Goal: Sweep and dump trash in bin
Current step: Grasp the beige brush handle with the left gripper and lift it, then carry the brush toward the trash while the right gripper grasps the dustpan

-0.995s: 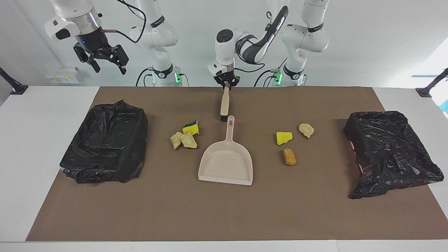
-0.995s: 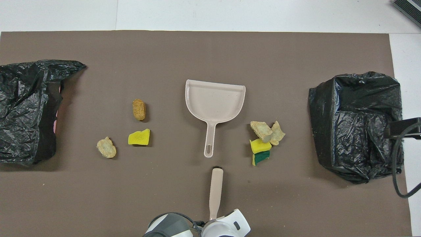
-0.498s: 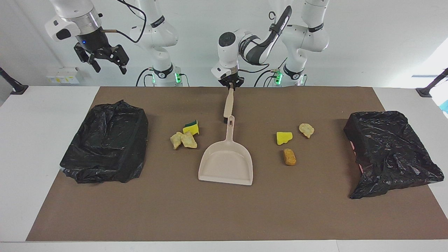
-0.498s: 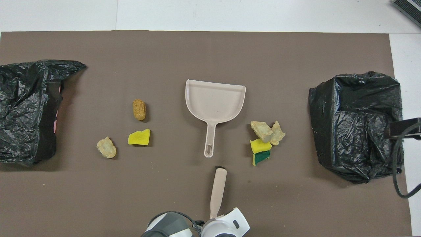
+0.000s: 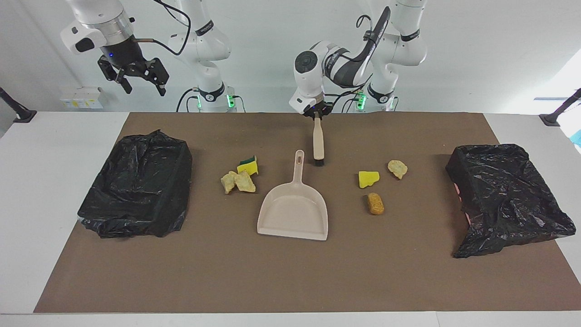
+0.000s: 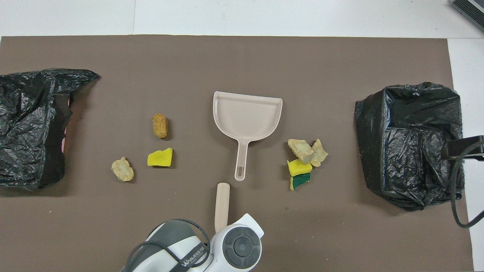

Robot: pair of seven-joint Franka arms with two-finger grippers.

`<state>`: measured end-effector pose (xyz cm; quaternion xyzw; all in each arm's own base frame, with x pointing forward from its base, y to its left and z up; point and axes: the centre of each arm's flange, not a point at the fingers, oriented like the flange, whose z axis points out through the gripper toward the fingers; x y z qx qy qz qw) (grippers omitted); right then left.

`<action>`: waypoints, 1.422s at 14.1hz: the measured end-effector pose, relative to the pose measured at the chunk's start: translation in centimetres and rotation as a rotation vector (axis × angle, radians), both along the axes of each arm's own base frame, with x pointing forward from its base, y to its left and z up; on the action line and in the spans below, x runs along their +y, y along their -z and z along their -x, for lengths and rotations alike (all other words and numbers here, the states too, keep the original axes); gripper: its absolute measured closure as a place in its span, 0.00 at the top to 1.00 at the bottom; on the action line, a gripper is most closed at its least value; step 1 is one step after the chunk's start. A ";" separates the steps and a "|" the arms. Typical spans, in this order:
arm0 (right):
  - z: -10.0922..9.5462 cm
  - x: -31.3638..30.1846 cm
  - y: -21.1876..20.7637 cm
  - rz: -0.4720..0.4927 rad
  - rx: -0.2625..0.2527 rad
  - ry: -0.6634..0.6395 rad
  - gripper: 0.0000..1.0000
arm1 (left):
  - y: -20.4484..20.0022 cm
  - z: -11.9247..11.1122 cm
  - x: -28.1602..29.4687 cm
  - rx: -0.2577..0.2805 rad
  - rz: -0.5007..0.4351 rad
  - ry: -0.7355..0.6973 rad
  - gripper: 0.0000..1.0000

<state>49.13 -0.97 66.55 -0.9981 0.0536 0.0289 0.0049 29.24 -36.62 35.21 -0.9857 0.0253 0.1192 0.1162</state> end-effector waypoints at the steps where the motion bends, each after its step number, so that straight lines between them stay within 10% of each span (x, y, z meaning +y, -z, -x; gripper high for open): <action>1: -0.2 1.2 0.4 -0.001 0.004 -0.006 1.00 | -0.3 -1.2 0.9 -0.023 -0.028 -0.030 0.26; 12: -9.4 25.2 18.9 -0.084 -0.018 0.177 1.00 | -0.9 -13.7 18.1 -0.125 -0.299 -0.339 0.26; 20: -6.6 36.7 28.7 -0.104 0.035 0.129 1.00 | 1.2 -17.0 24.3 -0.080 -0.207 -0.319 0.26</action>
